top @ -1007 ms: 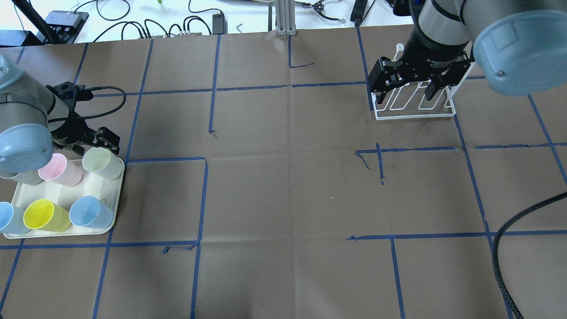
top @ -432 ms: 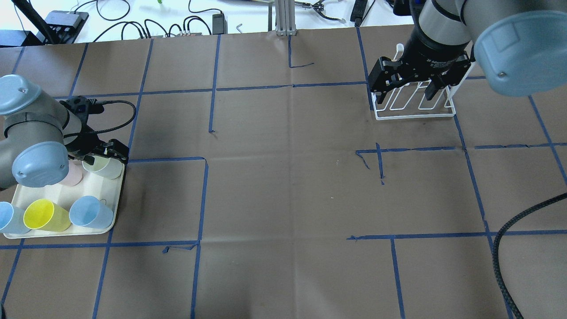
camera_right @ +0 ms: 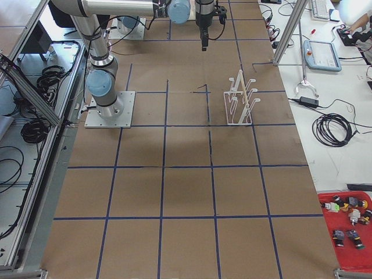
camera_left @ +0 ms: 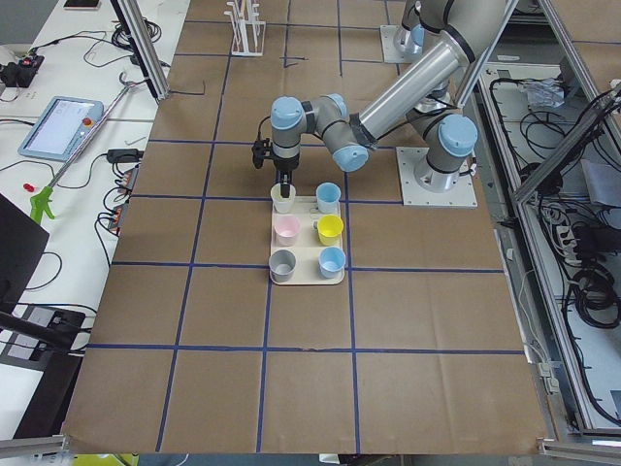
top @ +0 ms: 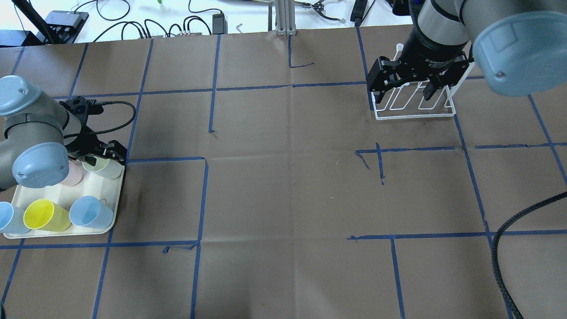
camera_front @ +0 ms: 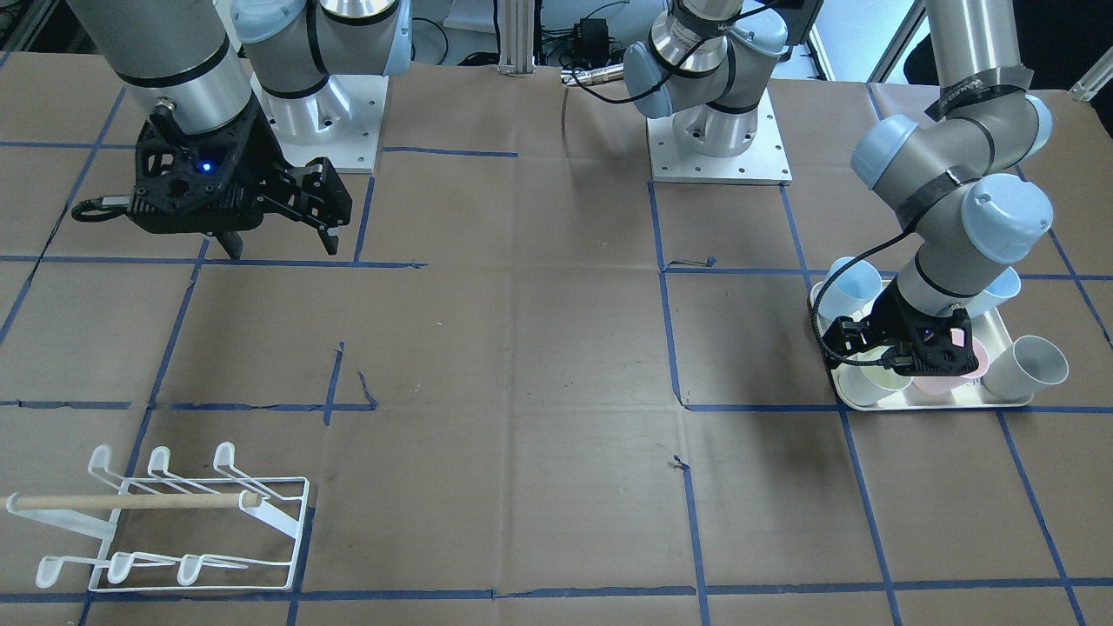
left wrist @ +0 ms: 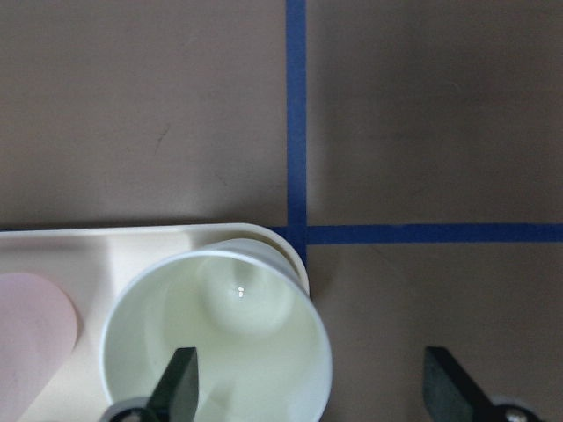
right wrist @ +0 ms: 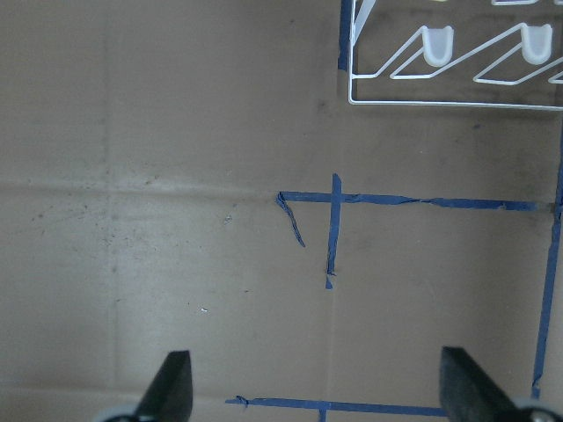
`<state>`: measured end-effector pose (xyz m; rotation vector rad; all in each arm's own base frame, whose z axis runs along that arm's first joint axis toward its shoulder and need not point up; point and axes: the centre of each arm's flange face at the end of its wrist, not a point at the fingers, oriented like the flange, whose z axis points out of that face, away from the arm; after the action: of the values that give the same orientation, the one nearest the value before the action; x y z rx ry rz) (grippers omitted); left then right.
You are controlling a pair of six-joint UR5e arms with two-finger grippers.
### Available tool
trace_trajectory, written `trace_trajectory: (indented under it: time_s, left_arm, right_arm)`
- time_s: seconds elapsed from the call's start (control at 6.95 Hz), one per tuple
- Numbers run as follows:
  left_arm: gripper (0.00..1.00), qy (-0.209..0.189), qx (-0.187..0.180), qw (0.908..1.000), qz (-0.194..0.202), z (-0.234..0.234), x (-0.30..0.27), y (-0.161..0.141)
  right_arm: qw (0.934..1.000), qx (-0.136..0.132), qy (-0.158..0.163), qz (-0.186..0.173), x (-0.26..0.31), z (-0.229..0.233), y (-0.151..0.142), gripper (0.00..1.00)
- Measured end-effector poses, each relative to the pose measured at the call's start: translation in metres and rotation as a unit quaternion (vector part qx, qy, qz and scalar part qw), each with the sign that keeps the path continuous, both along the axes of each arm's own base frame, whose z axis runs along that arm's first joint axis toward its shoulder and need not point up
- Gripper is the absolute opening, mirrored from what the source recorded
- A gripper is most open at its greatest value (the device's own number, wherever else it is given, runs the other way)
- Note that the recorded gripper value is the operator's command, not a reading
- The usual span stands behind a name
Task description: Transfer IKEA cup to right arm and place on rack
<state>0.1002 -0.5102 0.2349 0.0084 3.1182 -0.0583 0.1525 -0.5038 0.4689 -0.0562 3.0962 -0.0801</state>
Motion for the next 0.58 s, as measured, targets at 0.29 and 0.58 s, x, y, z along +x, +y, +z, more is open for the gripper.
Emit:
trace_trajectory:
  time_s: [0.29, 0.58]
  left_arm:
    - [0.0, 0.005, 0.006, 1.0, 0.002, -0.001, 0.0, 0.002]
    - [0.0, 0.008, 0.011, 0.9999, 0.002, 0.002, 0.001, 0.003]
  right_arm:
    - [0.9989, -0.024, -0.01, -0.039, 0.003, -0.014, -0.015, 1.0]
    - [0.9917, -0.082, -0.052, -0.084, 0.017, -0.032, -0.027, 1.0]
